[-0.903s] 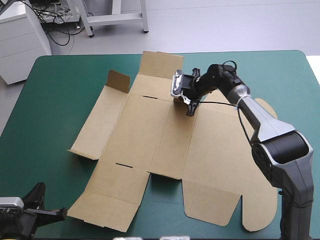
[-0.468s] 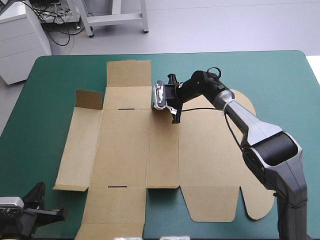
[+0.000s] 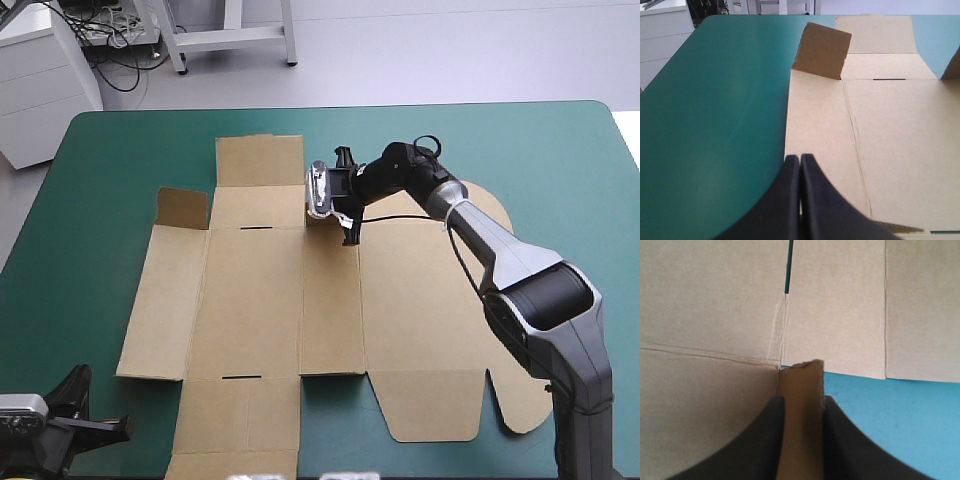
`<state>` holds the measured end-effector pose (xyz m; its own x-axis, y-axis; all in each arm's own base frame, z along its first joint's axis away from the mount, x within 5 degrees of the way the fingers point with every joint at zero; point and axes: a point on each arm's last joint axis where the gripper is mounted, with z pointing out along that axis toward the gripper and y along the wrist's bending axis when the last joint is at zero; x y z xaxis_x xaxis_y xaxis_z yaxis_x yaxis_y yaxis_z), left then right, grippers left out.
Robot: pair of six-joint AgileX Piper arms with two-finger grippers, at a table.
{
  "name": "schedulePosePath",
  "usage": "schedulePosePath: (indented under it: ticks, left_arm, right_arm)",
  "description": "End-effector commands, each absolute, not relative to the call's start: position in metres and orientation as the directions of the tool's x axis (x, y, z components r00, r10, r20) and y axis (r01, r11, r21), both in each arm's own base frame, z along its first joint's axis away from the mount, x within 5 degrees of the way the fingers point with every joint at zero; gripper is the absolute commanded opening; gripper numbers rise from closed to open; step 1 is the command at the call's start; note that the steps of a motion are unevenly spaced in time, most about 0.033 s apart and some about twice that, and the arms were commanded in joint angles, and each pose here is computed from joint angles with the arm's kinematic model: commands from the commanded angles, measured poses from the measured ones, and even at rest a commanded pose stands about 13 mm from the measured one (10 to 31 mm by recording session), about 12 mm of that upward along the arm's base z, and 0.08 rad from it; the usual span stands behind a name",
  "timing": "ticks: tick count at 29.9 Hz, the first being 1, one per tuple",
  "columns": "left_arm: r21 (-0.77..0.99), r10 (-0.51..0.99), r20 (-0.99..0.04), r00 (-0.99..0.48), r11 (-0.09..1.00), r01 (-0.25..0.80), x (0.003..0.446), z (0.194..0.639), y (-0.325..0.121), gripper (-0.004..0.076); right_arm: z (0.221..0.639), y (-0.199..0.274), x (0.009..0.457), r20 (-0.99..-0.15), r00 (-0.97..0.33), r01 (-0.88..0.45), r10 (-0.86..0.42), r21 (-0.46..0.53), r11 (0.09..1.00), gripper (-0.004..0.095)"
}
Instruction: Fold the box
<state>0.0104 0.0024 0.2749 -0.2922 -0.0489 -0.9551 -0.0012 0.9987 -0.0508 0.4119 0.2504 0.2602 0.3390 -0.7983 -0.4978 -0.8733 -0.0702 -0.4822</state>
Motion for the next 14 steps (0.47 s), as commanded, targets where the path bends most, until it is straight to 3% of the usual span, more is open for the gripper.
schedulePosePath:
  ticks: [1, 4, 6, 11, 14]
  left_arm:
    - [-0.061, -0.057, -0.981, -0.185, 0.998, 0.014, 0.007, 0.288, 0.002, -0.0032]
    - [-0.061, -0.057, -0.981, -0.185, 0.998, 0.014, 0.007, 0.288, 0.002, -0.0032]
    - [-0.061, -0.057, -0.981, -0.185, 0.998, 0.014, 0.007, 0.288, 0.002, -0.0032]
    - [-0.061, -0.057, -0.981, -0.185, 0.998, 0.014, 0.007, 0.288, 0.002, -0.0032]
    - [-0.061, -0.057, -0.981, -0.185, 0.998, 0.014, 0.007, 0.288, 0.002, -0.0032]
  right_arm:
    - [0.302, 0.25, 0.407, -0.546, 0.35, -0.836, -0.761, -0.549, 0.009, 0.0567]
    - [0.305, 0.249, 0.406, -0.557, 0.336, -0.84, -0.759, -0.543, 0.027, 0.0799]
    - [0.311, 0.248, 0.404, -0.575, 0.316, -0.844, -0.755, -0.534, 0.053, 0.0839]
    - [0.34, 0.242, 0.393, -0.674, 0.188, -0.865, -0.714, -0.459, 0.205, 0.0789]
    - [0.362, 0.236, 0.383, -0.717, 0.148, -0.857, -0.682, -0.436, 0.273, 0.0688]
